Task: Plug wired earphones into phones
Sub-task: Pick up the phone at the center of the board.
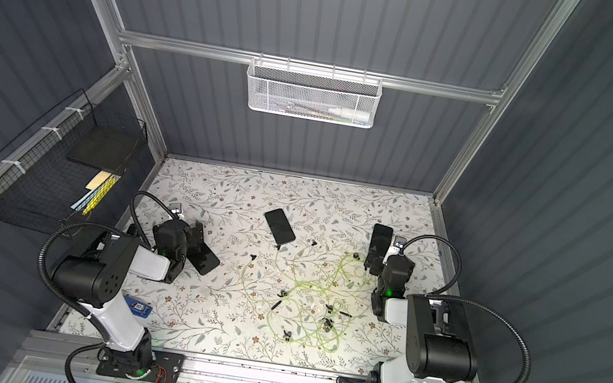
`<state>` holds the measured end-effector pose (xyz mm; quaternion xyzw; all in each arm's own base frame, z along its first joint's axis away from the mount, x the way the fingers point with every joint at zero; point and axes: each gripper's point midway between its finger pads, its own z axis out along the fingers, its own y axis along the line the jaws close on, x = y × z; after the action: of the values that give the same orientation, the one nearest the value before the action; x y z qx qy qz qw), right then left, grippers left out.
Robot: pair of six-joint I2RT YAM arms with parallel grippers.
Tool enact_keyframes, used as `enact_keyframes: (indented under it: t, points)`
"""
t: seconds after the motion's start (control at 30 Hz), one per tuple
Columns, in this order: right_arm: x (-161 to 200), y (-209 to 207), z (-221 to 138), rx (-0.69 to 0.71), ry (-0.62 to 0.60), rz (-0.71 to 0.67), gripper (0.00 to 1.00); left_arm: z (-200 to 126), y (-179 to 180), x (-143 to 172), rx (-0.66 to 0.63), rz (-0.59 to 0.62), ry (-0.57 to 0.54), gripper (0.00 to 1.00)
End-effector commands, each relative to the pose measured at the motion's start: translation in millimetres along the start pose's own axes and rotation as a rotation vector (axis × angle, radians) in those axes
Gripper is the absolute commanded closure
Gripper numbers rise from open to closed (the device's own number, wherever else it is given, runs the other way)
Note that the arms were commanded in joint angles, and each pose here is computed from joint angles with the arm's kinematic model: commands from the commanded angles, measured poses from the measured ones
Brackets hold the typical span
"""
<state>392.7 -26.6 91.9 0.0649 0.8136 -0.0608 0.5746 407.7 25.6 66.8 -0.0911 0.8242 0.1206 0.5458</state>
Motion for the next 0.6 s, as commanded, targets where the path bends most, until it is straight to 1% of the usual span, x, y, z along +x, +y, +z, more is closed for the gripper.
enact_keyframes:
  t: [0.0,0.57]
  points:
    - [-5.7,-2.2,-2.0,0.014,-0.029,0.005,0.01,-1.3,-2.4,-0.6,0.007,0.012,-0.007,0.0]
    - [-6.1,0.5,0.3,0.0,-0.019,-0.003,0.01,-1.2,-2.4,-0.6,0.007,0.013,-0.006,0.0]
